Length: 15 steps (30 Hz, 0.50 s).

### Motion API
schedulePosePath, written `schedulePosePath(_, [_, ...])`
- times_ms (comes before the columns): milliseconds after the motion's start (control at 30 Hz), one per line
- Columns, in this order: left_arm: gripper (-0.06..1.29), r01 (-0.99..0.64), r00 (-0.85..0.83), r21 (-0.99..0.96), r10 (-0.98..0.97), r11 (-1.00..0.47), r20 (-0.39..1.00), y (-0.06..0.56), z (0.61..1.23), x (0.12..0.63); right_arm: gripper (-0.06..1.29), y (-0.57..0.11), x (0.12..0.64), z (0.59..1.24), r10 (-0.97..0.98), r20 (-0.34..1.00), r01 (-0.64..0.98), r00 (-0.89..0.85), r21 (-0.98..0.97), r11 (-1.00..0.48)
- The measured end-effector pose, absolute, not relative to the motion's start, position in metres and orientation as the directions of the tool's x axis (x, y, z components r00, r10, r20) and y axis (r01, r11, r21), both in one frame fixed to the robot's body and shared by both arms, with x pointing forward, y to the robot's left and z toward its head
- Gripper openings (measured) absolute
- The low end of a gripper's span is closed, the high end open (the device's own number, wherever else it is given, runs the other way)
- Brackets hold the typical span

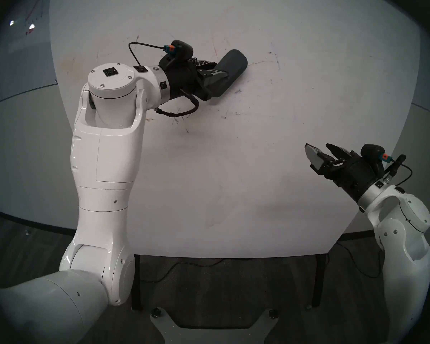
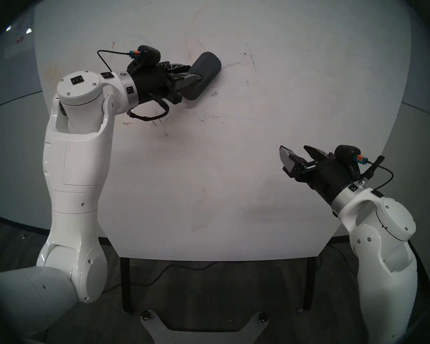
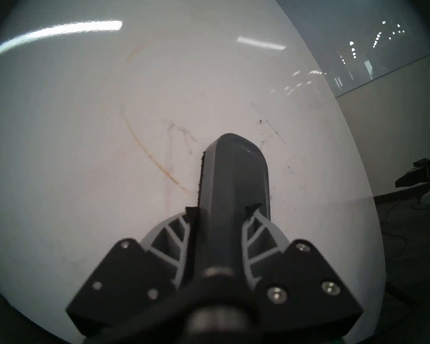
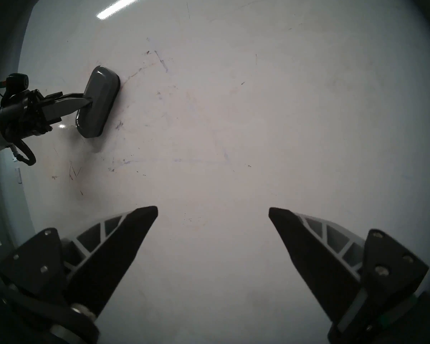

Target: Erase all marks on the whiteboard with the eraser

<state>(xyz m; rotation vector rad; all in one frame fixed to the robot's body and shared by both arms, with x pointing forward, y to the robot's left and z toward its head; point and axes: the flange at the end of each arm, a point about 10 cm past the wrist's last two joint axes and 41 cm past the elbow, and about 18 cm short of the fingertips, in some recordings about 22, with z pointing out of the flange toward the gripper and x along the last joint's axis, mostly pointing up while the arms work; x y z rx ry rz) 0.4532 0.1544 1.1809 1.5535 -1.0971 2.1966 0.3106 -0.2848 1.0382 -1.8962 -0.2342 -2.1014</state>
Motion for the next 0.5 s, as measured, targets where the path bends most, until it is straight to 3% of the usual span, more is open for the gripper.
schedulePosePath(500, [0.25,-0.49,-0.302,-0.249,-0.105,-0.835,0.948,0.215,1.146,0.413,1.23,-0.285,0.311,1.038,-0.111,0.99,0.326,-0.084,-0.078,-0.942])
